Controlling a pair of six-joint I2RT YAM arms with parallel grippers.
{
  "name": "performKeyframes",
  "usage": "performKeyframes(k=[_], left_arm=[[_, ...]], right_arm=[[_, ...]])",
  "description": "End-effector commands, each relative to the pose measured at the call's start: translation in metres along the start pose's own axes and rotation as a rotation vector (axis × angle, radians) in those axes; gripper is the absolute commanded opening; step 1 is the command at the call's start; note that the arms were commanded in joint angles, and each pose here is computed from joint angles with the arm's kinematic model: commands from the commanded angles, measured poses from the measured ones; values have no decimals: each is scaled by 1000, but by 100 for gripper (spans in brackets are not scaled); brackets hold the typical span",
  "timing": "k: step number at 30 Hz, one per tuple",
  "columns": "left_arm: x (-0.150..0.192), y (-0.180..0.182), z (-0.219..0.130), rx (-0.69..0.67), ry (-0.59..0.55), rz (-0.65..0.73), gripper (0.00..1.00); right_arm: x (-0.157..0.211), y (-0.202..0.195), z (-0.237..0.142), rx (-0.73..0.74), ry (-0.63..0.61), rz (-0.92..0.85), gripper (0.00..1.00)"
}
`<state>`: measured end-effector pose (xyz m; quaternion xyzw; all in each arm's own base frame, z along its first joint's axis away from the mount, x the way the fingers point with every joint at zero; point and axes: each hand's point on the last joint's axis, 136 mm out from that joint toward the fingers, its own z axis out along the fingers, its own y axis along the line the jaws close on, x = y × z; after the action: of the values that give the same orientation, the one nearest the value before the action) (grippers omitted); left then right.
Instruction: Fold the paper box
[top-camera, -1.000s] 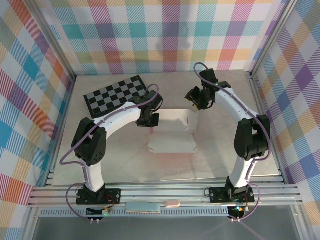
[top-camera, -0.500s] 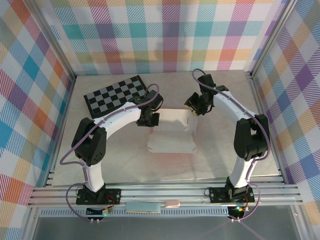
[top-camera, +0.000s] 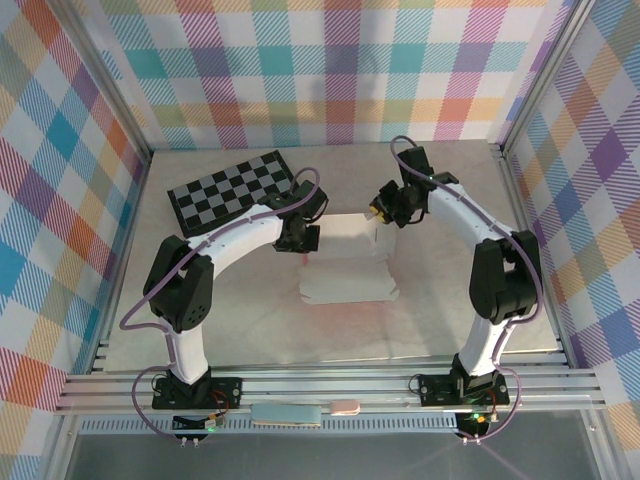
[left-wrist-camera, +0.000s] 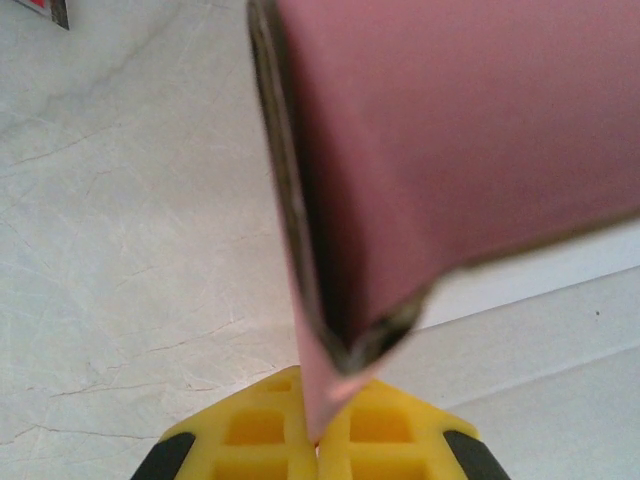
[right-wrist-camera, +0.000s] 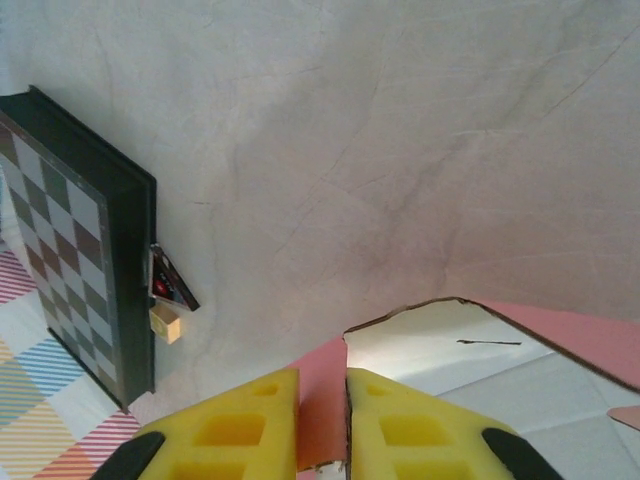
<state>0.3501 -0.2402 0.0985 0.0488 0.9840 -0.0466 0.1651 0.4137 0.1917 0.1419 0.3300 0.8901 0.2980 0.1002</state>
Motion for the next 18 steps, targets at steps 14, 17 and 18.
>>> performKeyframes(k=[14, 17, 18], left_arm=[[-25, -2, -52, 40, -187, 52, 0], [-28, -4, -57, 50, -198, 55, 0], [-29, -5, -58, 51, -201, 56, 0]], right_arm=[[45, -43, -77, -97, -140, -261, 34], [47, -64, -60, -69, -137, -267, 34], [47, -69, -54, -59, -134, -271, 35]])
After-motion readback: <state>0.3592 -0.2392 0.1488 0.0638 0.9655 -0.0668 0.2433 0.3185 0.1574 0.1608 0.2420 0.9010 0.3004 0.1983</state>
